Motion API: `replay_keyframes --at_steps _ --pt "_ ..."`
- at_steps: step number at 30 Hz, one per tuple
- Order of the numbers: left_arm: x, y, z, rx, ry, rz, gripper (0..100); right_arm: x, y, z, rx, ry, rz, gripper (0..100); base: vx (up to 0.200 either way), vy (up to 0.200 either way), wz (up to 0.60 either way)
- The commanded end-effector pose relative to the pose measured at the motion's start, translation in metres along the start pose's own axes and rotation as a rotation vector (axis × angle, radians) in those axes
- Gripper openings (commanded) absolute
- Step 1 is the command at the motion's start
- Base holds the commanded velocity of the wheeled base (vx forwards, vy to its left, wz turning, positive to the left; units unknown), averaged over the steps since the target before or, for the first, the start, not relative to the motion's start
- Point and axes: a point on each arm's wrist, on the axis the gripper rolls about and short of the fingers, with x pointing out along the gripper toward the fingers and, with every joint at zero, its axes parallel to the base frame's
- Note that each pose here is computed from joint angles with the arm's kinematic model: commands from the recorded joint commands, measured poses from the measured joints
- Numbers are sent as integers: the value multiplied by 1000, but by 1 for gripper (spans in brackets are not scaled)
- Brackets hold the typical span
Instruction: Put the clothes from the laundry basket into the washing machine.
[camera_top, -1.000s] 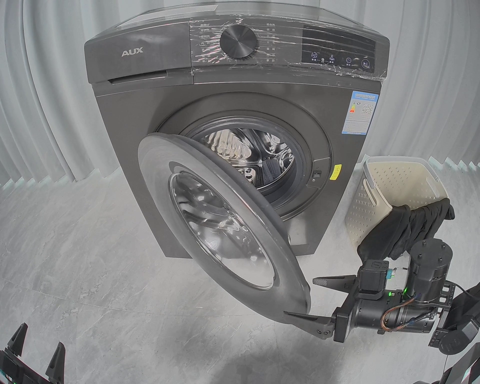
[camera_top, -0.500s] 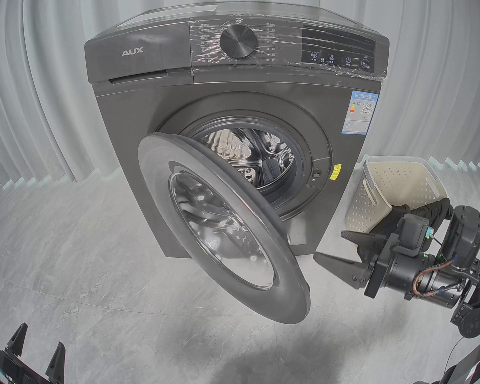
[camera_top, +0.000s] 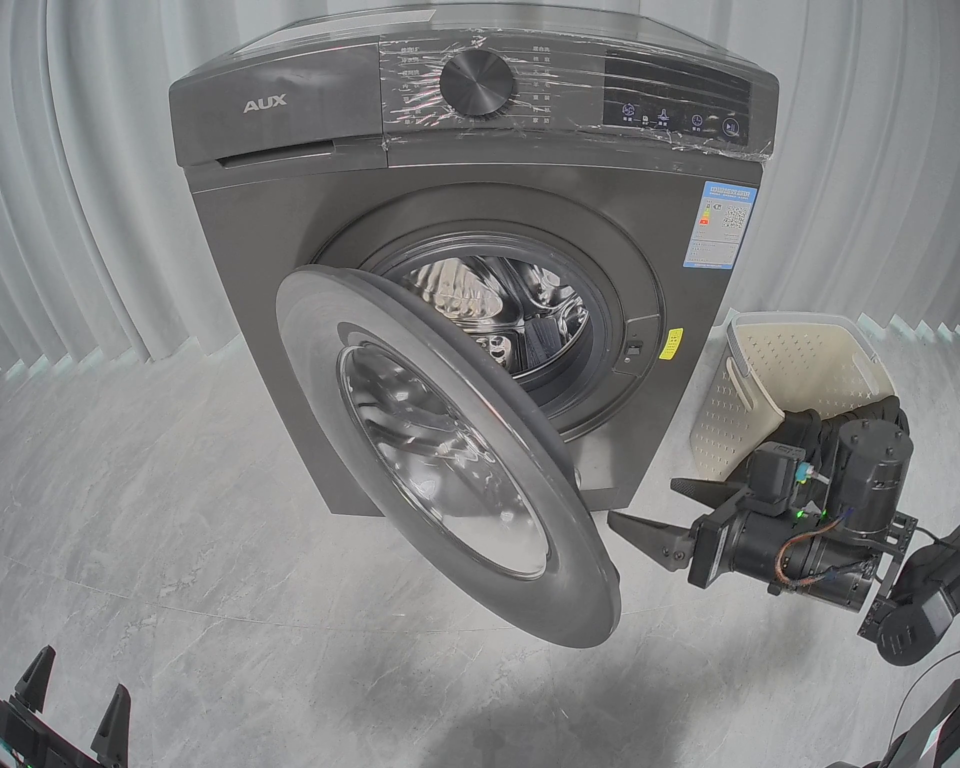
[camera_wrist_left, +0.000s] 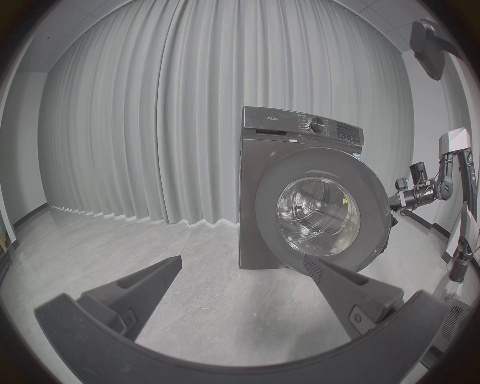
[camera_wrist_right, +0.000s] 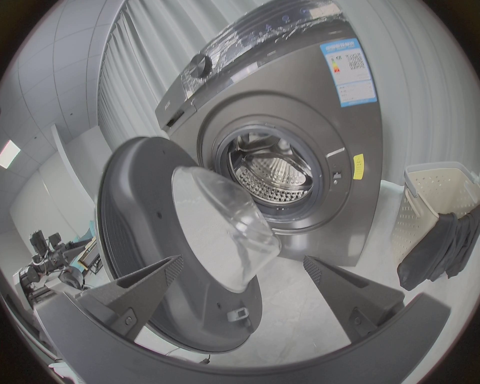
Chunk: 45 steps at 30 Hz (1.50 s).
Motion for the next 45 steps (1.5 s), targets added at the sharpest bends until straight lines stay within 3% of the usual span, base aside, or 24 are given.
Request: replay_keyframes --at_steps 1,4,9,14,17,20,27,34,38,45 --pt "0 0 -5 0 -2 0 100 8 4 -15 -5 62 13 100 0 0 0" --pt "0 0 -5 0 -2 0 100 8 21 -19 -20 77 71 100 0 0 0" --pt "0 0 -5 0 0 0 100 9 29 -20 -22 77 80 100 0 0 0" --pt "0 0 -5 0 -2 0 100 15 23 -16 -15 60 52 100 0 0 0" --pt "0 0 -5 0 0 0 100 33 6 -18 -1 58 -56 100 0 0 0" --pt "0 0 -5 0 -2 0 100 46 -1 -22 5 69 -89 100 0 0 0" --pt "0 0 -5 0 -2 0 100 77 -16 -36 2 62 -116 100 0 0 0" --pt "0 0 -5 -2 0 0 100 92 -18 -53 1 109 -115 100 0 0 0" --pt "0 0 -5 -2 1 0 100 100 -13 -62 -5 131 -98 100 0 0 0" --pt "0 0 -5 -2 0 2 100 101 10 -69 -17 150 -35 100 0 0 0"
